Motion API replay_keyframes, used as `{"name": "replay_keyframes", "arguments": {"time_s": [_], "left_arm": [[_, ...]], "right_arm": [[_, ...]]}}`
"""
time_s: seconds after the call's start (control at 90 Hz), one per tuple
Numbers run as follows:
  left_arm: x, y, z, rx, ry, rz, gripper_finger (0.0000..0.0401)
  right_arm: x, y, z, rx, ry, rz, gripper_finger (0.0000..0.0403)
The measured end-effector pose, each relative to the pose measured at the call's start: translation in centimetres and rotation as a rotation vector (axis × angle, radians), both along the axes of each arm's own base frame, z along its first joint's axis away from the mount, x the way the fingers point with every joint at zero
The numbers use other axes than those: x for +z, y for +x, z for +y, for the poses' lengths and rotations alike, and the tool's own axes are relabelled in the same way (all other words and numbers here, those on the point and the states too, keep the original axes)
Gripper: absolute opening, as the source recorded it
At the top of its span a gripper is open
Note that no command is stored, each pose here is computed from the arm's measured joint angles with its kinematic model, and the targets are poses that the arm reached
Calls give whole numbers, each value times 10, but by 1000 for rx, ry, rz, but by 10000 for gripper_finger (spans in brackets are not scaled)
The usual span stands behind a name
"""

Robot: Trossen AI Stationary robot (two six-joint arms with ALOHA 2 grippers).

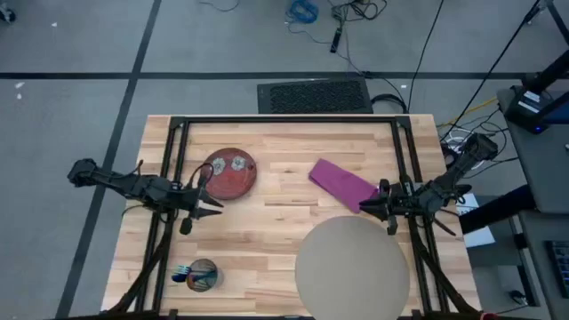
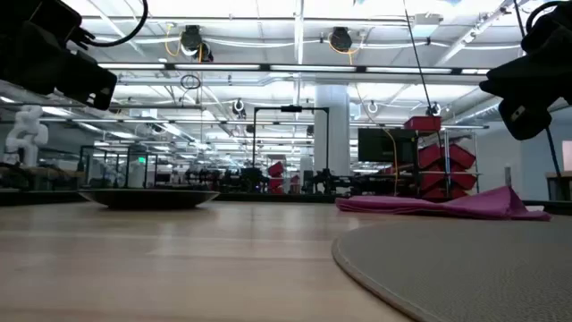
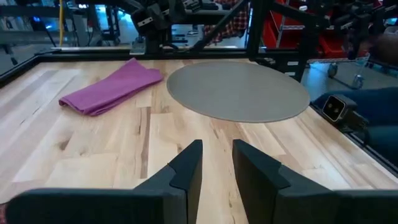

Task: Set table place
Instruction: Move the blue cup to the top left of the table

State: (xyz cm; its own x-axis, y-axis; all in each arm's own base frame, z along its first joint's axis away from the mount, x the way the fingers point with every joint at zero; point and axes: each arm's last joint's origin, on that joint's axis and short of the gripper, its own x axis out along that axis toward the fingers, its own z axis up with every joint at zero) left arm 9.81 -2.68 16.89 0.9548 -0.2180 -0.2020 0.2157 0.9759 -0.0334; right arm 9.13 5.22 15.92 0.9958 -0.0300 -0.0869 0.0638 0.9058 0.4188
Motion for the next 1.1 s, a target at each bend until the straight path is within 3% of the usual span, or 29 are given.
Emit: {"name": "replay_keyframes", "arguments": {"time_s": [0.8, 0.889, 0.967, 1.1], "left_arm": [[0, 0, 0, 0, -1, -1, 75], [1, 0, 0, 13, -66, 5, 75], [1, 0, 1, 76, -129, 14, 75], [3, 1, 7, 296, -209, -21, 75]], "right_arm": [[1, 1, -2, -27, -27, -5, 59], [1, 1, -2, -25, -51, -4, 59], [0, 1, -2, -21, -61, 1, 59], [-1, 1, -2, -25, -83, 8, 59]]}}
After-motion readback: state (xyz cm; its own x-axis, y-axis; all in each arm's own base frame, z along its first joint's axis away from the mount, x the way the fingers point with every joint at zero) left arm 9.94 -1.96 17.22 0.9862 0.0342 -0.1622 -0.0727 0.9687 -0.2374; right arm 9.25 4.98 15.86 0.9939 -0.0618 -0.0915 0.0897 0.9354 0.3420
